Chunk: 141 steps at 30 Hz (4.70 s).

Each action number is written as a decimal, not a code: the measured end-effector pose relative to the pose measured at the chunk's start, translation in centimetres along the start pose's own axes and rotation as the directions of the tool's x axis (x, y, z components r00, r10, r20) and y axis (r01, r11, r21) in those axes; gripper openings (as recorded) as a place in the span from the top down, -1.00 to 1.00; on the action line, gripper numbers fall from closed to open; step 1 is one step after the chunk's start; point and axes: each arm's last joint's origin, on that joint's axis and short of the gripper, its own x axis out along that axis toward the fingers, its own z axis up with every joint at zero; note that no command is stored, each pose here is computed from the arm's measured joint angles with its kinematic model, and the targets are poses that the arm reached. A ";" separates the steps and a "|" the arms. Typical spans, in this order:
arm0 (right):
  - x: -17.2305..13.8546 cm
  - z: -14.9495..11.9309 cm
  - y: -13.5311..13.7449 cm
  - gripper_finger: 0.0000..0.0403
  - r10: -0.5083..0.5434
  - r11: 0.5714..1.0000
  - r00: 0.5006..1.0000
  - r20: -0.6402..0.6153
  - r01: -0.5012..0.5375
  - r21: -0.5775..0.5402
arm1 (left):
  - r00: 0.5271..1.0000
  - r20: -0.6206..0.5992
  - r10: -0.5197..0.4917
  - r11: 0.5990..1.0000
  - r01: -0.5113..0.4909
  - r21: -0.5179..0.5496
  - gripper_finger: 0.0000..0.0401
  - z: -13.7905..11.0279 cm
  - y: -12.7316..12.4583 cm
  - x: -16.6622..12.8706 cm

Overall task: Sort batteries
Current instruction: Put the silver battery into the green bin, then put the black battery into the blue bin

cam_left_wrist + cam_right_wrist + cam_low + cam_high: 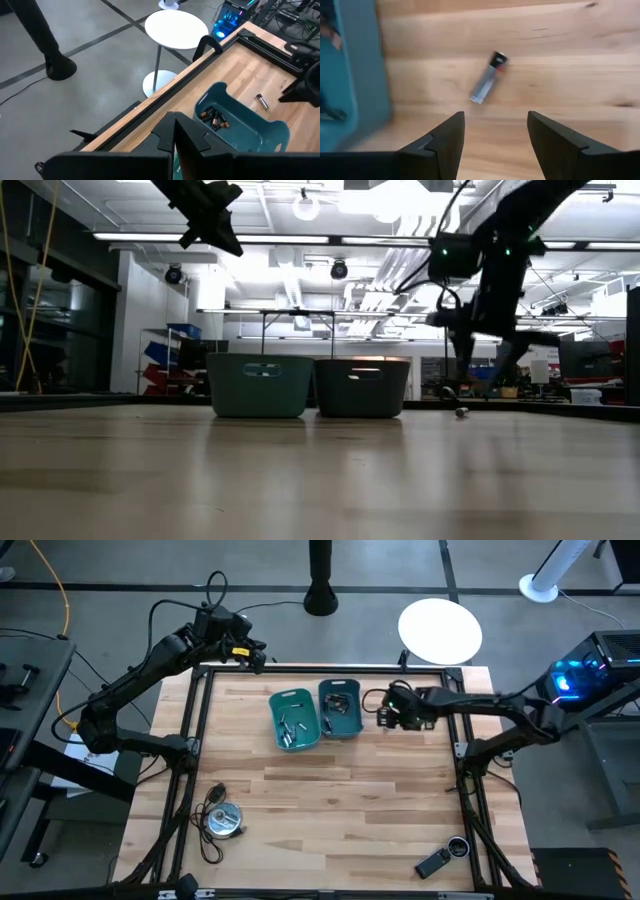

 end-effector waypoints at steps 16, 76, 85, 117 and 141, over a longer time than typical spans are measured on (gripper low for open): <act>5.7 0.9 1.4 0.20 -0.092 0.992 0.995 0.039 0.089 0.085 | 1.000 0.019 0.000 1.000 0.000 0.019 1.00 0.2 0.0 0.0; -5.5 -6.6 -0.8 0.17 -0.239 0.615 0.880 -0.411 -0.190 -0.765 | 0.999 0.041 0.002 0.999 -0.004 0.042 1.00 0.4 -0.3 0.0; -2.0 -10.9 -6.8 0.23 -0.356 0.704 0.743 -0.567 -0.186 -0.685 | 0.995 0.096 -0.003 0.999 -0.002 0.052 1.00 0.9 -0.3 0.0; 4.1 -15.1 -5.1 0.42 -0.778 0.352 0.556 -0.292 0.000 -0.936 | 0.995 0.100 0.000 1.000 -0.001 0.010 1.00 0.9 -0.3 0.0; 5.2 -15.1 -7.0 0.99 -0.847 0.389 0.457 -0.271 0.187 -0.902 | 0.993 0.116 -0.002 0.999 -0.002 0.035 1.00 1.1 -0.3 0.0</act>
